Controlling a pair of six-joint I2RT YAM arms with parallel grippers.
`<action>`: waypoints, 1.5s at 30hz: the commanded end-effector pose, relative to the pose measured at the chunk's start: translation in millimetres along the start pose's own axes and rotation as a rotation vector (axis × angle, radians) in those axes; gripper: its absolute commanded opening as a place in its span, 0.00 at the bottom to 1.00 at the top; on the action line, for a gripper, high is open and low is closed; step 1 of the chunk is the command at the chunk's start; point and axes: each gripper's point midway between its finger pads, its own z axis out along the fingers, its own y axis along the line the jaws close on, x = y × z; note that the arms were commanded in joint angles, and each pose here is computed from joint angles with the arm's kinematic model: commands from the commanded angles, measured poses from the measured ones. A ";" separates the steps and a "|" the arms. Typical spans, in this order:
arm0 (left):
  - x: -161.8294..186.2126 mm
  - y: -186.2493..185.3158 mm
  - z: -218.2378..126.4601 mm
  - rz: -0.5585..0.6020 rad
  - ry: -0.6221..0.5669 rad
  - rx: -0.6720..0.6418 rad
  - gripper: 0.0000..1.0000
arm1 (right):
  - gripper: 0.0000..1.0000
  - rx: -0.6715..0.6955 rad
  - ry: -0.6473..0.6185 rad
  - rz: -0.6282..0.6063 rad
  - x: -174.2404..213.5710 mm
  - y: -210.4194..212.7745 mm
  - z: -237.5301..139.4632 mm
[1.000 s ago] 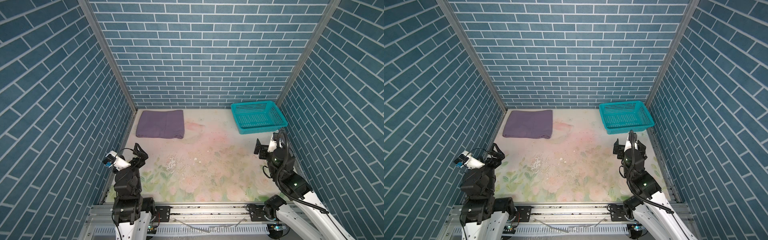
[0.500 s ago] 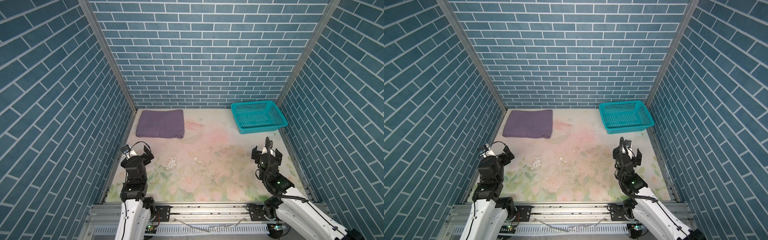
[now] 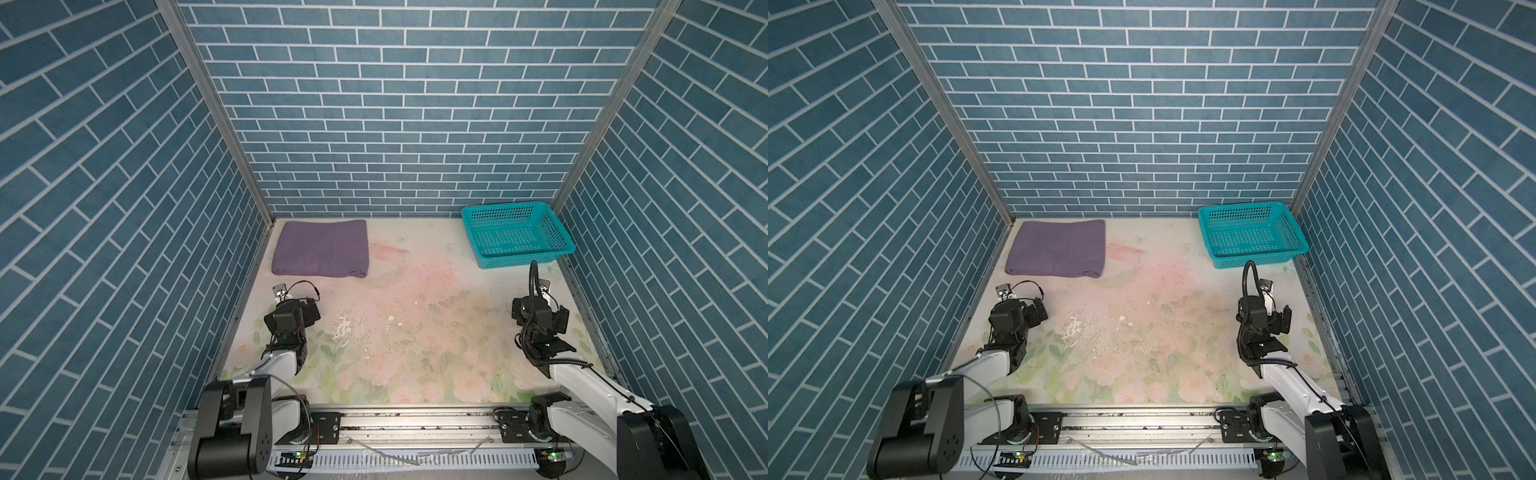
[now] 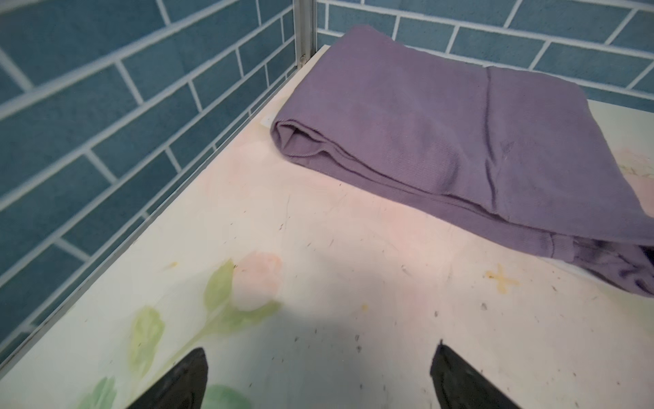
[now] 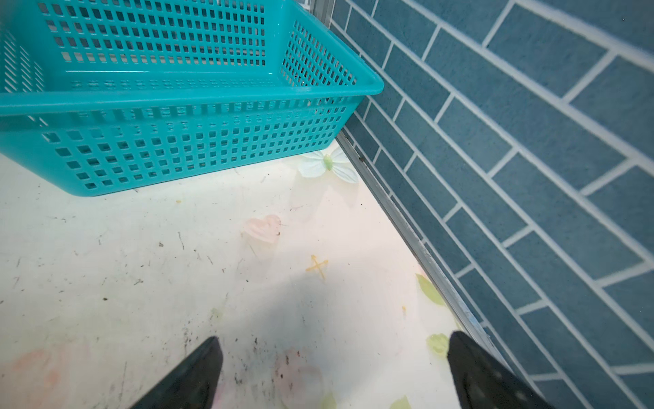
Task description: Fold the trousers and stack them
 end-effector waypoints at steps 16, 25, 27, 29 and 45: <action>-41.1 -17.2 11.4 0.053 -0.196 0.048 1.00 | 0.99 -0.233 -0.092 0.100 -25.1 34.5 77.6; -37.2 -64.0 31.4 0.274 -0.097 0.080 0.99 | 0.99 -0.364 -0.072 0.097 -16.3 49.8 79.0; -34.8 -66.2 29.7 0.275 -0.104 0.102 0.99 | 0.99 -0.397 -0.073 0.086 -16.2 54.5 77.6; -23.4 -73.6 26.1 0.293 -0.118 0.175 0.99 | 0.99 -0.400 -0.078 0.084 -16.6 54.6 76.9; -22.4 -83.5 23.9 0.305 -0.141 0.241 0.99 | 0.99 -0.400 -0.084 0.091 -18.0 53.5 77.2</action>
